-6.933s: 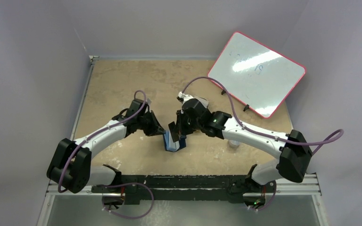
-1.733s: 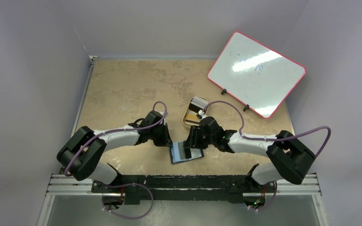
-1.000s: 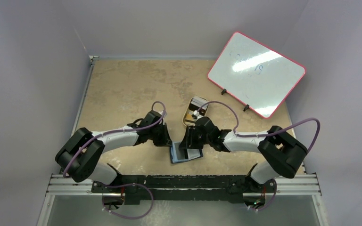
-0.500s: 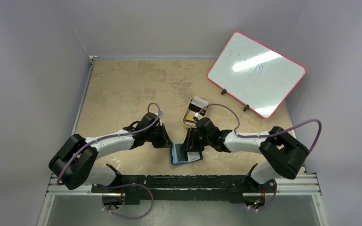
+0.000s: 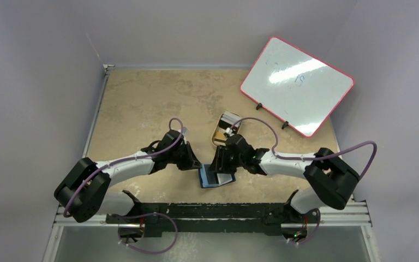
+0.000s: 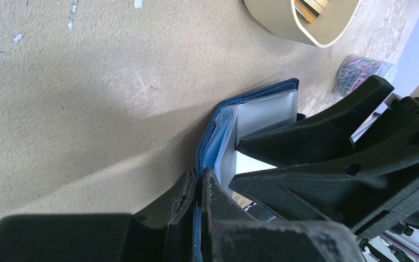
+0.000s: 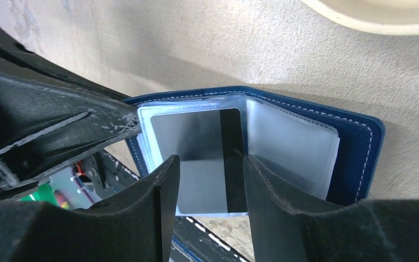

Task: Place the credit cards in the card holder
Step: Insert the credit card into the card holder.

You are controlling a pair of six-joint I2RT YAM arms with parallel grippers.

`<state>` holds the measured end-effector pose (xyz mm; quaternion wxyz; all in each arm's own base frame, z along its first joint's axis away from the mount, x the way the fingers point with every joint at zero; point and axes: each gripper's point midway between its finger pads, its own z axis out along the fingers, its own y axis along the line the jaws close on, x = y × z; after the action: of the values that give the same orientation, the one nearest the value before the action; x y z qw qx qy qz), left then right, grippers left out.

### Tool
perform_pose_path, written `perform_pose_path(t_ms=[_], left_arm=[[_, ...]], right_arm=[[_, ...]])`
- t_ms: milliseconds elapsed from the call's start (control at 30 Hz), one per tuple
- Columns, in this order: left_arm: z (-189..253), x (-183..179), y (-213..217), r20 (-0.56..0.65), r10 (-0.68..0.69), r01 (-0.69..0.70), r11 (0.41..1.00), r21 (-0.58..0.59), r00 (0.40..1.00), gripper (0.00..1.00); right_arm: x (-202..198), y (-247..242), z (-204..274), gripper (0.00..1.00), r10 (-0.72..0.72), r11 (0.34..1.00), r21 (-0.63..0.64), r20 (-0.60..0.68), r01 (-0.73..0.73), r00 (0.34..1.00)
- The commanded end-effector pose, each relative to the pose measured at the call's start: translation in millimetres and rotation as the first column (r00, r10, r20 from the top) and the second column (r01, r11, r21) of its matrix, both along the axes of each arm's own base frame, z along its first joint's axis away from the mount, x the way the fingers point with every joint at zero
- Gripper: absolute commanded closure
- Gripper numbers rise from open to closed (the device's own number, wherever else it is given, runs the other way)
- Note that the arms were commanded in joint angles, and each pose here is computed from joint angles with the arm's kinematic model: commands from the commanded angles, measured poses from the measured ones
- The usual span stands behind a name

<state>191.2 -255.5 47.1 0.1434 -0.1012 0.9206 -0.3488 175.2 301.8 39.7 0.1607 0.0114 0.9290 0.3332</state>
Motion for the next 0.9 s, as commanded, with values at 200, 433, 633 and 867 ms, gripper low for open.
perform_pose_path(t_ms=[200, 433, 633, 867], left_arm=[[17.7, 9.3, -5.7, 0.056, 0.025, -0.022, 0.999, -0.045, 0.998, 1.00], [21.5, 10.0, -5.9, 0.061, 0.023, -0.020, 0.999, -0.046, 0.998, 1.00], [24.5, 10.7, -6.4, 0.063, 0.023, -0.020, 0.999, -0.047, 0.998, 1.00], [24.8, 10.6, -6.1, 0.064, 0.023, -0.020, 0.999, -0.046, 0.998, 1.00]], right_arm=[[6.9, 19.0, 13.0, 0.49, 0.045, 0.998, -0.053, 0.074, -0.041, 0.996], [6.0, 8.4, 19.3, 0.47, 0.038, 0.985, -0.171, 0.111, -0.019, 0.993], [6.8, 5.2, 25.3, 0.40, 0.036, 0.974, -0.226, 0.131, -0.006, 0.991], [7.6, 14.1, 35.7, 0.40, 0.052, 0.982, -0.185, 0.152, -0.024, 0.987]])
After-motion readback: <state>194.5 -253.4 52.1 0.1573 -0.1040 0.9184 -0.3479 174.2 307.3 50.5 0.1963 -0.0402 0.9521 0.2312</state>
